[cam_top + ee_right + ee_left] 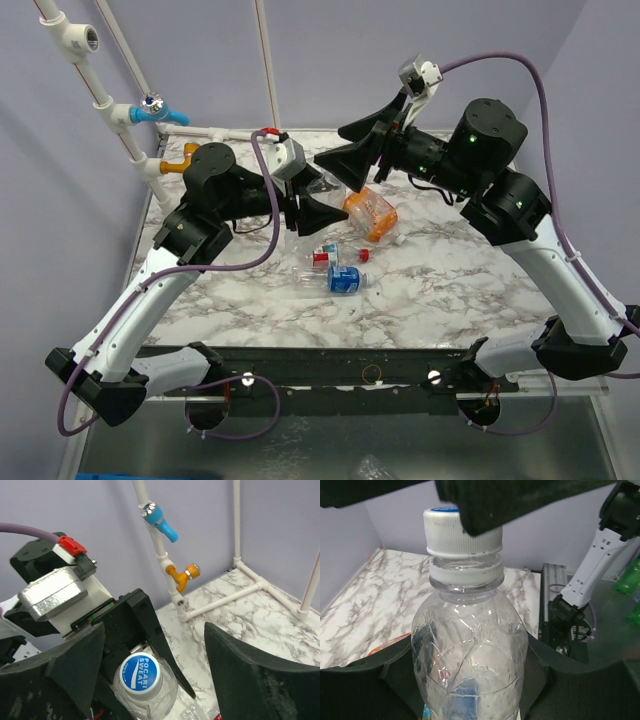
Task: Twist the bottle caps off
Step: Unscrew the bottle cap from the plastic bottle.
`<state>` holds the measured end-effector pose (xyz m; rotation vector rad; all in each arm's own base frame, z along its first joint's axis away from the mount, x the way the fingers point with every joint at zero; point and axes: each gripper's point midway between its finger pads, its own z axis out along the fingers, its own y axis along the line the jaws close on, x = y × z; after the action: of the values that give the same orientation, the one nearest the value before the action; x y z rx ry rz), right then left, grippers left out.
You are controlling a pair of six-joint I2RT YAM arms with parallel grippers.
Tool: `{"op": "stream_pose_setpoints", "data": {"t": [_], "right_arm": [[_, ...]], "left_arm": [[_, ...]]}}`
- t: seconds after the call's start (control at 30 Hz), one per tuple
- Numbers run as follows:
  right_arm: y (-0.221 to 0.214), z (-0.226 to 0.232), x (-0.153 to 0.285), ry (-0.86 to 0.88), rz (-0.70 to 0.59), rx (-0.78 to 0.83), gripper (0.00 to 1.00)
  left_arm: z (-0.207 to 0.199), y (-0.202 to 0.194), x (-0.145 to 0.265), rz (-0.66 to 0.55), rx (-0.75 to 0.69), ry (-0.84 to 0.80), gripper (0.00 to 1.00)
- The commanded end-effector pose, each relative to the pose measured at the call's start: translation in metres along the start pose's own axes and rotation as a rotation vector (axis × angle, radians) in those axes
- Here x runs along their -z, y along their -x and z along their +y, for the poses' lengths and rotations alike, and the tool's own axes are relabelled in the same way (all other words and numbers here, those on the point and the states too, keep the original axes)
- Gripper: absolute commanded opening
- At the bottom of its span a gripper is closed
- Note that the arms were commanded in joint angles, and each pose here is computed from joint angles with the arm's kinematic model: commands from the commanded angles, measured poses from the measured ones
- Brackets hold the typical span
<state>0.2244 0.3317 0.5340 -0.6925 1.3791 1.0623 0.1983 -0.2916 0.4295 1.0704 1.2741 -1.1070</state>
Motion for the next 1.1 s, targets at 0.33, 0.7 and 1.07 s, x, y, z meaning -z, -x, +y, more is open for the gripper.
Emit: {"op": "stream_pose_setpoints", "data": {"t": [0.33, 0.7, 1.07], "right_arm": [[-0.021, -0.024, -0.012, -0.125, 0.026, -0.101, 0.59], [-0.023, -0.032, -0.017, -0.150, 0.009, -0.104, 0.28], [0.002, 0.021, 0.009, 0.128, -0.053, 0.107, 0.01]], "left_arm": [[0.063, -0.003, 0.001, 0.007, -0.087, 0.298, 0.00], [0.064, -0.005, 0.000, 0.007, -0.081, 0.295, 0.00], [0.003, -0.006, -0.006, 0.014, 0.025, -0.024, 0.00]]}}
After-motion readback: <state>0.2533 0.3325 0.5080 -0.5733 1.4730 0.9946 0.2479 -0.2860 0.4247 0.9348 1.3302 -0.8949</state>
